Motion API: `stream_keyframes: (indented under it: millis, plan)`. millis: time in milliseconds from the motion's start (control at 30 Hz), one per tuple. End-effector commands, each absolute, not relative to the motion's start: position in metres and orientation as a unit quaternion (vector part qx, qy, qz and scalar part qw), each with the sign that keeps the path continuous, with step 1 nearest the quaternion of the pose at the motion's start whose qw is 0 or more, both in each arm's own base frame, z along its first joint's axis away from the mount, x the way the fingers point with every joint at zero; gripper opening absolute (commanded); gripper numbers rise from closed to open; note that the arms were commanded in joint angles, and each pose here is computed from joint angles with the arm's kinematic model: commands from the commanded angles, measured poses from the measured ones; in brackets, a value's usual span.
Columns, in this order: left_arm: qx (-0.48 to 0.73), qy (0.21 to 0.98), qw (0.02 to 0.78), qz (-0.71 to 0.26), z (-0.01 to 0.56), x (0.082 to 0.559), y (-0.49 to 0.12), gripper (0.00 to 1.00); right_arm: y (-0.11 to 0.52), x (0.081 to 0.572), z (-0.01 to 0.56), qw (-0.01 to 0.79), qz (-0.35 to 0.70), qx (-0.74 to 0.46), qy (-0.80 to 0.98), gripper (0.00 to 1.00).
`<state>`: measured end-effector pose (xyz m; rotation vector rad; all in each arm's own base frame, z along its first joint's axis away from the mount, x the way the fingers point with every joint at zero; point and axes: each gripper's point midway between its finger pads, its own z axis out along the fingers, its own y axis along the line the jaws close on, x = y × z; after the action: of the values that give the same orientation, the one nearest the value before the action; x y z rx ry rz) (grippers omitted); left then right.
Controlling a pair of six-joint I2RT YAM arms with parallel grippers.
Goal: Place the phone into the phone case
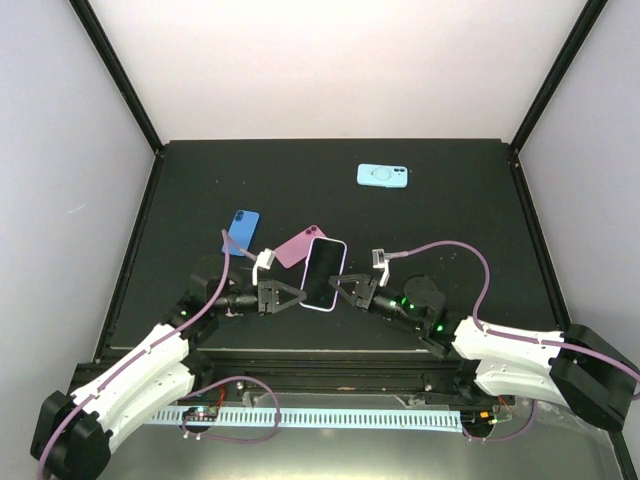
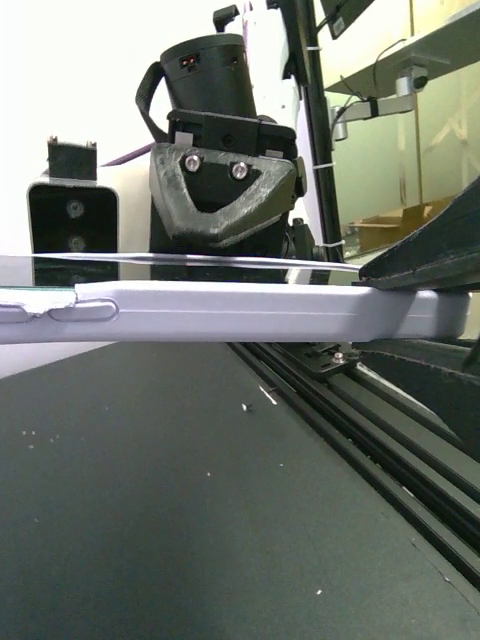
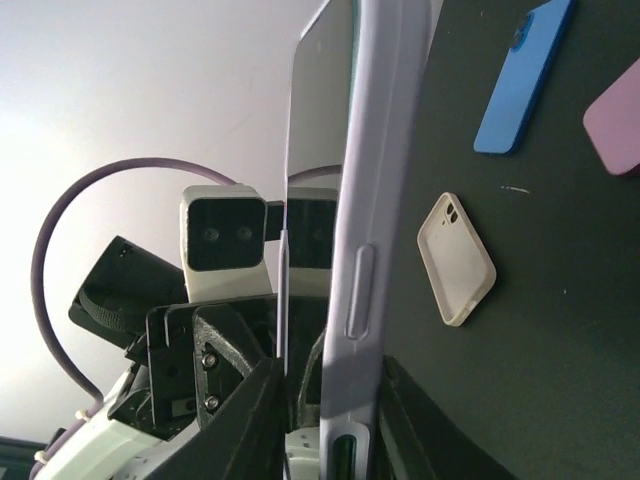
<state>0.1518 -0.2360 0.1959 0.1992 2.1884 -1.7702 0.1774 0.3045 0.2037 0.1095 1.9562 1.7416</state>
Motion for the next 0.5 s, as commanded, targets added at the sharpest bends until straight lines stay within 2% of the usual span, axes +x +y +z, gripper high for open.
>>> stream_keyframes:
  millis: [0, 133, 333, 467]
  plan:
    - [0.076, 0.758, 0.192, -0.619, 0.2138, 0.1578, -0.236, 0.02, 0.3067, 0.1767, 0.2212, 0.267, 0.656, 0.027, 0.705, 0.28]
    - [0.069, 0.761, 0.196, -0.615, 0.2114, 0.161, -0.2352, 0.02, 0.3112, 0.1727, 0.2187, 0.245, 0.662, 0.025, 0.708, 0.28]
    - [0.063, 0.77, 0.2, -0.603, 0.2061, 0.1643, -0.234, 0.02, 0.3099, 0.172, 0.224, 0.254, 0.671, 0.02, 0.696, 0.08]
    - [0.058, 0.771, 0.21, -0.598, 0.2065, 0.1653, -0.231, 0.04, 0.3081, 0.1734, 0.223, 0.263, 0.663, 0.018, 0.7, 0.04]
